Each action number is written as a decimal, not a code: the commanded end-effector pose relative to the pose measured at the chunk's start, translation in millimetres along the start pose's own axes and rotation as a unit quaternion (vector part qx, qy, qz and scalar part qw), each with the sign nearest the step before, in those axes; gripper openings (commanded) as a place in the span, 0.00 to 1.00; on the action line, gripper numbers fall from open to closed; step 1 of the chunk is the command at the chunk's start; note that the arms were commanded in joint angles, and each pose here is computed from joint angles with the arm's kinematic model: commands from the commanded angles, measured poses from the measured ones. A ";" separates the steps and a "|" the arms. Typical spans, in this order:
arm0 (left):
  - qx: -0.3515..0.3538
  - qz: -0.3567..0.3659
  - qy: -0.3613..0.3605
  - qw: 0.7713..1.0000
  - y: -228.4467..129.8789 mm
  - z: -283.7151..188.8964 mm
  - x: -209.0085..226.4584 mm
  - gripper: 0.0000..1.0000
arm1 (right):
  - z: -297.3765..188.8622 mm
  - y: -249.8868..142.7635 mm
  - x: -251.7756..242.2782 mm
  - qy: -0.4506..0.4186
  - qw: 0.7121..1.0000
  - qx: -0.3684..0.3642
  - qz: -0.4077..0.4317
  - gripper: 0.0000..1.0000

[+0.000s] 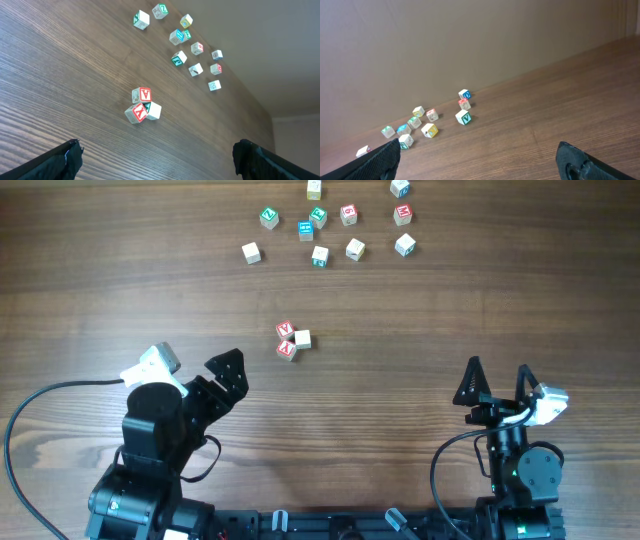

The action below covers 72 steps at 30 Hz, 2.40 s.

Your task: Form a circle

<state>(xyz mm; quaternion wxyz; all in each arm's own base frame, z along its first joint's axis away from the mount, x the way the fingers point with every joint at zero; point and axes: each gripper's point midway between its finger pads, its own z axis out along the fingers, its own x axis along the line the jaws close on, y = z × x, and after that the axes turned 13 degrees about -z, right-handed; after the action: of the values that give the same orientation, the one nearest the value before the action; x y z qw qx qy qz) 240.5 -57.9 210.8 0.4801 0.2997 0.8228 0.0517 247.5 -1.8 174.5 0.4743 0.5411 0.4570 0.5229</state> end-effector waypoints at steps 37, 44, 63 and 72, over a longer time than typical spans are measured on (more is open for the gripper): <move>-0.122 0.012 -0.104 0.987 -9.1 20.3 53.6 1.00 | -1.0 3.7 2.1 0.007 1.000 -0.008 -0.008 1.00; -0.179 -0.001 -0.122 0.976 1.3 28.1 66.1 1.00 | -1.0 3.7 2.0 0.007 1.000 -0.008 -0.009 1.00; -0.196 0.208 -0.135 0.949 -7.0 31.1 53.4 1.00 | -1.0 3.7 2.0 0.007 1.000 -0.008 -0.008 1.00; -0.164 0.220 -0.163 0.948 -19.8 31.6 45.6 1.00 | -1.0 3.7 2.1 0.007 1.000 -0.008 -0.008 1.00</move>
<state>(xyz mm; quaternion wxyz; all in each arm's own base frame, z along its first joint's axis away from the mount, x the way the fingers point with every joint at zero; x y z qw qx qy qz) 243.3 -47.3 152.4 0.6220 0.3715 0.6433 0.2473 247.4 -1.1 175.1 0.4748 0.5388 0.4582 0.5237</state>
